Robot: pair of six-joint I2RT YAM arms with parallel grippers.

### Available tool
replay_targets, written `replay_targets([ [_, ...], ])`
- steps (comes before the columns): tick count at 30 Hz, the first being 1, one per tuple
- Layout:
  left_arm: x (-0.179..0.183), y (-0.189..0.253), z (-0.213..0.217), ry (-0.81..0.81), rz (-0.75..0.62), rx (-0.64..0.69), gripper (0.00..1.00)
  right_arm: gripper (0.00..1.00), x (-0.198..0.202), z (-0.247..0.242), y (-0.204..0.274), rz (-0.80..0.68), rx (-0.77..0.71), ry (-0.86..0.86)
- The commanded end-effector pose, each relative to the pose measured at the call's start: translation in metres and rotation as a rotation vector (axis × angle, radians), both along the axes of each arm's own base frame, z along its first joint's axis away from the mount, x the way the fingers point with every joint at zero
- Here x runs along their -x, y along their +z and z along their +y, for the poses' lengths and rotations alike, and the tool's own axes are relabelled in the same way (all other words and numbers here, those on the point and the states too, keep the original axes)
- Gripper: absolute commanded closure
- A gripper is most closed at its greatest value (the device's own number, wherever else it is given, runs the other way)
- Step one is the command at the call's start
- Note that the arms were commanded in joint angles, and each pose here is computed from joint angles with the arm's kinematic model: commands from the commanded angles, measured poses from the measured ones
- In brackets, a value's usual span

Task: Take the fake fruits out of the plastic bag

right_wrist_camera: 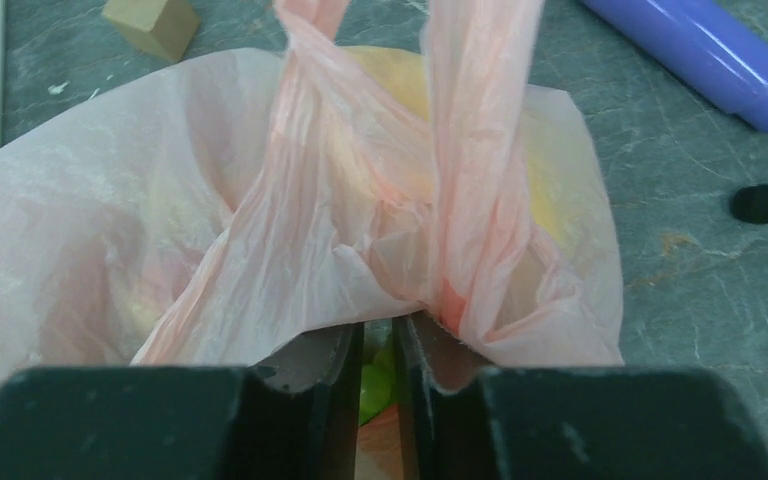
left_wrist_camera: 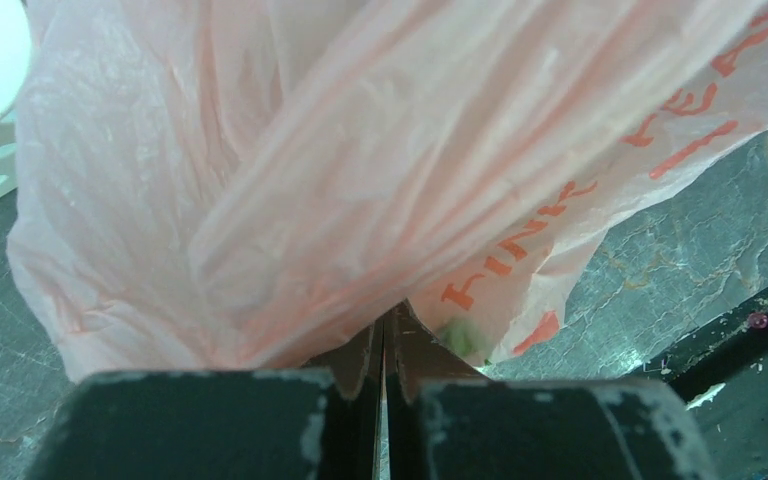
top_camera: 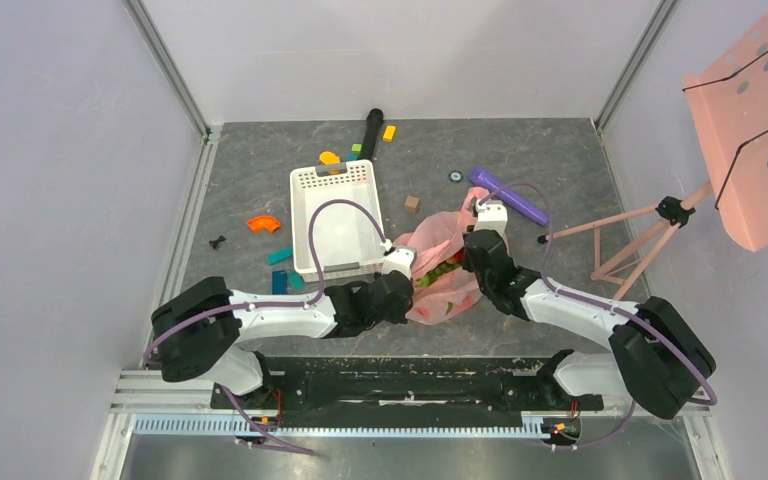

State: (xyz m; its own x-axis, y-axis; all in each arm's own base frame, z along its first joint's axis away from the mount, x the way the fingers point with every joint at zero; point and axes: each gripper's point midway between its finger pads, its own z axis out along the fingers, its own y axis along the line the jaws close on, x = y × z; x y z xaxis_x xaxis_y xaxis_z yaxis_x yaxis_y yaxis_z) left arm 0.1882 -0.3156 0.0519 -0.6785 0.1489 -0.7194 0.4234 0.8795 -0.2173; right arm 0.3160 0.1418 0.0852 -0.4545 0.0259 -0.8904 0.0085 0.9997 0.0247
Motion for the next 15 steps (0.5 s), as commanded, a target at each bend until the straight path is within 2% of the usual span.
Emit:
replay_targets([
  [1, 0.0, -0.013, 0.008, 0.045, 0.012, -0.024, 0.98, 0.77, -0.004, 0.017, 0.024, -0.032, -0.023, 0.122],
  [3, 0.001, -0.014, 0.009, 0.042, 0.015, -0.026, 0.98, 0.7, 0.006, 0.036, 0.017, 0.004, -0.053, 0.254],
  [7, 0.001, -0.012, 0.007, 0.038, 0.017, -0.017, 0.98, 0.68, 0.036, 0.065, -0.007, 0.092, -0.107, 0.477],
  [15, 0.001, -0.005, 0.007, 0.03, 0.005, -0.008, 0.98, 0.68, 0.078, 0.074, -0.035, 0.155, -0.109, 0.544],
])
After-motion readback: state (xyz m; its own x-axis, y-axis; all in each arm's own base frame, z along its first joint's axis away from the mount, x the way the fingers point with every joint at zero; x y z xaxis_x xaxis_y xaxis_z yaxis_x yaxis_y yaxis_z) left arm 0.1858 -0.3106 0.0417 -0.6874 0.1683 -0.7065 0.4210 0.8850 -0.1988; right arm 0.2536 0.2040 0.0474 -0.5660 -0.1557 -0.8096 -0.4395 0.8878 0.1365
